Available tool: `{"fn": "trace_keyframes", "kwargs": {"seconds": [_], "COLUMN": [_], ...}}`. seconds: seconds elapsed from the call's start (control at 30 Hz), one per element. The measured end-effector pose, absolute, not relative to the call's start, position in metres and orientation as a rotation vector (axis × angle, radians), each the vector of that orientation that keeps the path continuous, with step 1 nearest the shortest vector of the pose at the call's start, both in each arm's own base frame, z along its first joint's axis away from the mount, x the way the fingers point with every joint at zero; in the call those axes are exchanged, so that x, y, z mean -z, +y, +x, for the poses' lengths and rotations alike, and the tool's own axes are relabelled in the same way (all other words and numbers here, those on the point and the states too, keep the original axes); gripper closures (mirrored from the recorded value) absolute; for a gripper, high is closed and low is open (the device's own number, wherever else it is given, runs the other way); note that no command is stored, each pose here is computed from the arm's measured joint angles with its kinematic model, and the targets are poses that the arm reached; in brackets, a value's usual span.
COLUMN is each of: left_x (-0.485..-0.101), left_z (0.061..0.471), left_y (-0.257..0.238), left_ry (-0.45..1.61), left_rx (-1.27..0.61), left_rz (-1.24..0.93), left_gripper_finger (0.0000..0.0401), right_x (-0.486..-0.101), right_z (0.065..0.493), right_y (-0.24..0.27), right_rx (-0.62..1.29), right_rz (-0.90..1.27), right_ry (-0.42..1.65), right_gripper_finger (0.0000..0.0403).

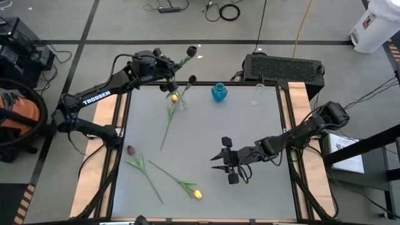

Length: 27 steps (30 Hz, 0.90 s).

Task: Sort flowers into vase by color
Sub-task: Put the black flower into the left transparent flower vase

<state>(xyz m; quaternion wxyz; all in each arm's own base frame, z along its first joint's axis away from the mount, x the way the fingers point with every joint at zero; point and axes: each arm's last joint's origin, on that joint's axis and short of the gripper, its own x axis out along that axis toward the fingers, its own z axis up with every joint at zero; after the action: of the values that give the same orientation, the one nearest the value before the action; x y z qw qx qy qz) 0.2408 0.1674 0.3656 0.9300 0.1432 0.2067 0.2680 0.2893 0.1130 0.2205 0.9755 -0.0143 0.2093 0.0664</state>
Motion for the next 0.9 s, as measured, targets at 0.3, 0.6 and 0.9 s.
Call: {"fn": "trace_keyframes", "kwargs": {"seconds": [0.3,0.6,0.9], "left_x": [-0.37,-0.357,-0.353], "left_z": [0.246,0.262,0.266], "left_y": [0.163,0.162,0.165], "left_ry": [0.371,0.422,0.428], "left_rx": [-0.539,-0.552,-0.562], "left_rz": [0.311,0.313,0.319], "left_gripper_finger": [0.0383,0.0383,0.0383], "right_x": [-0.221,-0.221,-0.22], "right_z": [0.289,0.289,0.289], "right_y": [0.113,0.113,0.113], "right_rx": [-0.134,-0.134,-0.134], "right_rz": [-0.029,-0.029,-0.029], "right_ry": [0.422,0.422,0.422], "right_gripper_finger": [0.0266,0.0266,0.0266]}}
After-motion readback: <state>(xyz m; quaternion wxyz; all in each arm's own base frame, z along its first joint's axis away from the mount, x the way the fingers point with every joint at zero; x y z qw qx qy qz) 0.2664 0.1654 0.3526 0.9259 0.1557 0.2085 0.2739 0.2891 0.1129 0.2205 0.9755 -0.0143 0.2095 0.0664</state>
